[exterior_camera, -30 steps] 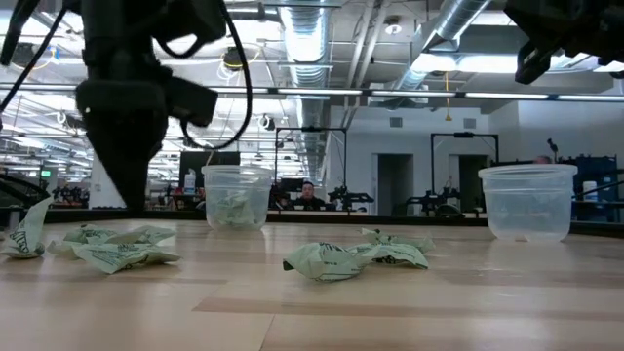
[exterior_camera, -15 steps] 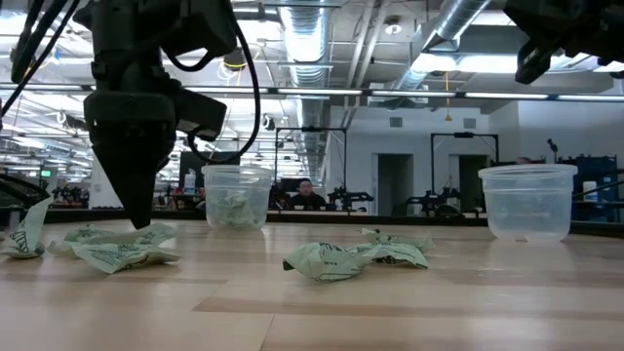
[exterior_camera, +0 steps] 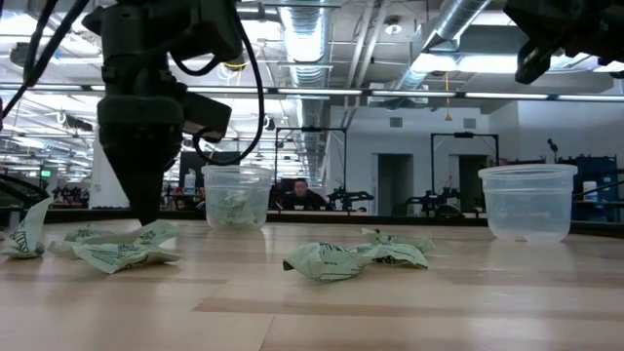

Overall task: Pick and place Stevia / Truvia into bins
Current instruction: Put the white stevia packet into the left transparent container

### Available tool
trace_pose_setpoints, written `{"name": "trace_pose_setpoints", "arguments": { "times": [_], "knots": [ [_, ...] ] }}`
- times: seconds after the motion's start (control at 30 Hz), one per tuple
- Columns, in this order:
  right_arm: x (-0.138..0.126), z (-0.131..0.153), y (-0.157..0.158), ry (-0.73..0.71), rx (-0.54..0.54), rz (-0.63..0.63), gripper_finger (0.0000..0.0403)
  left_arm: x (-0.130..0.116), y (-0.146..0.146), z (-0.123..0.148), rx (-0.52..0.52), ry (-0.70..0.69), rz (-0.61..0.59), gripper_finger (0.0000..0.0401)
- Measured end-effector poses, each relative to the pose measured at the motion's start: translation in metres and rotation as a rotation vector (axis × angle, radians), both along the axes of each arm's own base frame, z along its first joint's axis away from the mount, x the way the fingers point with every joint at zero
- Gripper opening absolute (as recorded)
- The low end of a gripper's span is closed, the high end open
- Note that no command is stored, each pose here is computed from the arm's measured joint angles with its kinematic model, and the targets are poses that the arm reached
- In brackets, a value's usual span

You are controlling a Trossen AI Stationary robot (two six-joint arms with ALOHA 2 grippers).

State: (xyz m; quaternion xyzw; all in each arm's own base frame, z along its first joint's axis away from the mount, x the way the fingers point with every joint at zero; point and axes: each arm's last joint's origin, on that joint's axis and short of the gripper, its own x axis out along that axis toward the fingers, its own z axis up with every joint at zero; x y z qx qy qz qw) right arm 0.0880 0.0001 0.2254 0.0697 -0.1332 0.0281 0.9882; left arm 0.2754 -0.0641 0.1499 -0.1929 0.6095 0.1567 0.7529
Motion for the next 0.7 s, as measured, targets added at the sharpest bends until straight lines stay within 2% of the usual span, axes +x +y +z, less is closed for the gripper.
{"name": "trace_pose_setpoints", "arguments": {
  "times": [0.4, 0.7],
  "knots": [
    [0.0, 0.0, 0.0, 0.0, 0.0, 0.0, 0.0, 0.0, 0.001, 0.002, -0.039, 0.003, -0.012, 0.0133],
    [0.0, 0.0, 0.0, 0.0, 0.0, 0.0, 0.0, 0.001, -0.001, 0.019, -0.062, -0.109, -0.018, 0.0133]
  ]
}}
